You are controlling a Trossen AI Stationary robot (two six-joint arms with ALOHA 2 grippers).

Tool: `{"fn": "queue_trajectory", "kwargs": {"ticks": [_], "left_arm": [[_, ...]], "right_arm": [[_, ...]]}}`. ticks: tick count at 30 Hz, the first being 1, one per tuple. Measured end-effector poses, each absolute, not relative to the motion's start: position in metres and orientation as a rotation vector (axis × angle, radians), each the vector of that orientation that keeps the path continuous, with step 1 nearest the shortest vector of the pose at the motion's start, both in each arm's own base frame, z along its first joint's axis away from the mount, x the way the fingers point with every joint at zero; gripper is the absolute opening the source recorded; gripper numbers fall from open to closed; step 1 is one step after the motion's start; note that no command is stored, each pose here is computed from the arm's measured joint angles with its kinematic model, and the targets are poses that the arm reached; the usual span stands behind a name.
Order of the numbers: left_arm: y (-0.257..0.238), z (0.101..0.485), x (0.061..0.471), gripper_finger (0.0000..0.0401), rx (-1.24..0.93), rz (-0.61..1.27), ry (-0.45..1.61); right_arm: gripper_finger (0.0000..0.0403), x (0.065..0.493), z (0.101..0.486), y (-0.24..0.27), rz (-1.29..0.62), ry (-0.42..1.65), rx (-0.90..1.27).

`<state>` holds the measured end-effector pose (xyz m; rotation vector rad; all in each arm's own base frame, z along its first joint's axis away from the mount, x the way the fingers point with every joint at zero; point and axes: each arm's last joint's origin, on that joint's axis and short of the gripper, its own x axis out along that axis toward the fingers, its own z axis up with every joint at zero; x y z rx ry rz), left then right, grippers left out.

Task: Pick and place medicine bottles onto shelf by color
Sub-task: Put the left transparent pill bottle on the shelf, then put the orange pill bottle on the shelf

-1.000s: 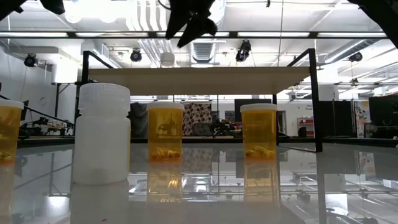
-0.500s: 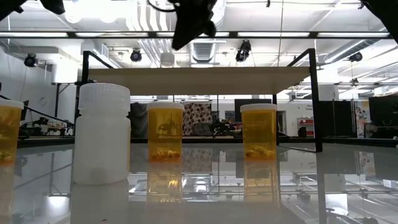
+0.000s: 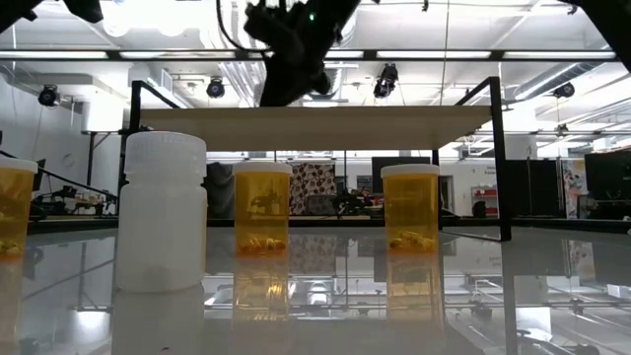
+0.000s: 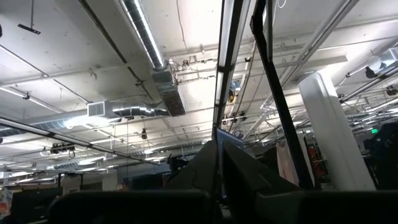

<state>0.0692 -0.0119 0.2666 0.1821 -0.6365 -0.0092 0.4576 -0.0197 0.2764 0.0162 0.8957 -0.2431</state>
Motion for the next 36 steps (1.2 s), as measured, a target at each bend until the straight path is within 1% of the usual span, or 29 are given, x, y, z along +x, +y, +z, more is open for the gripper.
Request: {"fn": "queue_trajectory", "kwargs": {"ticks": [11, 20, 32, 36], "left_arm": [[-0.012, 0.267, 0.069, 0.0005, 0.182, -0.009, -0.636], [-0.012, 0.267, 0.069, 0.0005, 0.182, -0.009, -0.636], [-0.012, 0.266, 0.069, 0.0005, 0.183, -0.009, -0.635], [-0.012, 0.266, 0.069, 0.0005, 0.182, -0.009, -0.635]], "right_arm": [[0.0013, 0.457, 0.274, -0.045, -0.284, 0.89, 0.014], [0.0013, 0.459, 0.276, -0.054, -0.316, 0.849, -0.001], [0.0013, 0.458, 0.276, -0.056, -0.366, 0.85, -0.023], [0.0013, 0.455, 0.282, -0.041, -0.338, 0.856, -0.039]]}}
